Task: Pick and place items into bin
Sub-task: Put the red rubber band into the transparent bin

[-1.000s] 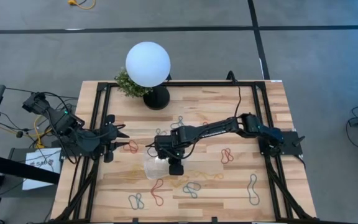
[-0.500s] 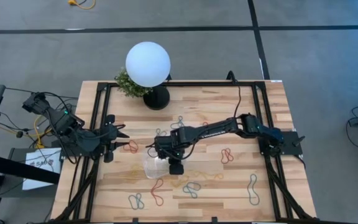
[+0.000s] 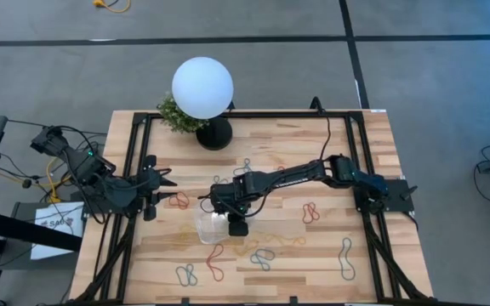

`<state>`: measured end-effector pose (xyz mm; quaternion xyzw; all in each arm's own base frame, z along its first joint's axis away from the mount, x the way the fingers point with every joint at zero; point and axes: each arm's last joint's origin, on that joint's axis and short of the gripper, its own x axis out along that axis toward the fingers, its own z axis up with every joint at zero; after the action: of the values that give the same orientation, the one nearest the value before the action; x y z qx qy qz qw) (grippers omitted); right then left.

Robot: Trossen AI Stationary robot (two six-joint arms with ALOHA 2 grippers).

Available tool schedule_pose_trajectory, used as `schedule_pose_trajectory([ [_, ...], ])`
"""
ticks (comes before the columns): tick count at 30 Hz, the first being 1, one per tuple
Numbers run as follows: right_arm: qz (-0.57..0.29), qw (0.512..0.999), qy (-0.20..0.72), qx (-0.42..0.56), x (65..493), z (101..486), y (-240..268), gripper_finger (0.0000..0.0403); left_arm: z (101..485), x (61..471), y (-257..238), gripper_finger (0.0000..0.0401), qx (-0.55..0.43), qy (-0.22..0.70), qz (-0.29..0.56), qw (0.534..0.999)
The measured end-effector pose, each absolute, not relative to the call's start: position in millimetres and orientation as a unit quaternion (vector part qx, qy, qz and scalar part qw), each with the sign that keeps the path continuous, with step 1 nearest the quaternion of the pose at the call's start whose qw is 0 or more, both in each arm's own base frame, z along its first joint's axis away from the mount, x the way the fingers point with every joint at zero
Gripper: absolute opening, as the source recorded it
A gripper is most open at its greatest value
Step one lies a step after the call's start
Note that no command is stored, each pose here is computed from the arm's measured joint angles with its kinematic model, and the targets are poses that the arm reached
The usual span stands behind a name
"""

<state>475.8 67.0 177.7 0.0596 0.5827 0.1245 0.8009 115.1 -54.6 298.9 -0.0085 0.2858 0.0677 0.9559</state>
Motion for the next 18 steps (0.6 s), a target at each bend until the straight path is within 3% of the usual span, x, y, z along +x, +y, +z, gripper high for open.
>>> schedule_pose_trajectory([
  [12,0.123,0.847,0.513,0.067,471.1,297.5,55.0,0.0066,300.3,116.1,-55.3,0.011,-0.01,0.278,0.064,0.958],
  [15,0.113,0.864,0.482,0.094,474.6,309.0,55.4,0.0066,300.3,116.2,-55.4,0.011,-0.013,0.278,0.065,0.958],
  [18,0.139,0.847,0.507,0.076,468.6,309.3,56.6,0.0066,300.3,116.2,-55.3,0.011,-0.021,0.277,0.069,0.958],
])
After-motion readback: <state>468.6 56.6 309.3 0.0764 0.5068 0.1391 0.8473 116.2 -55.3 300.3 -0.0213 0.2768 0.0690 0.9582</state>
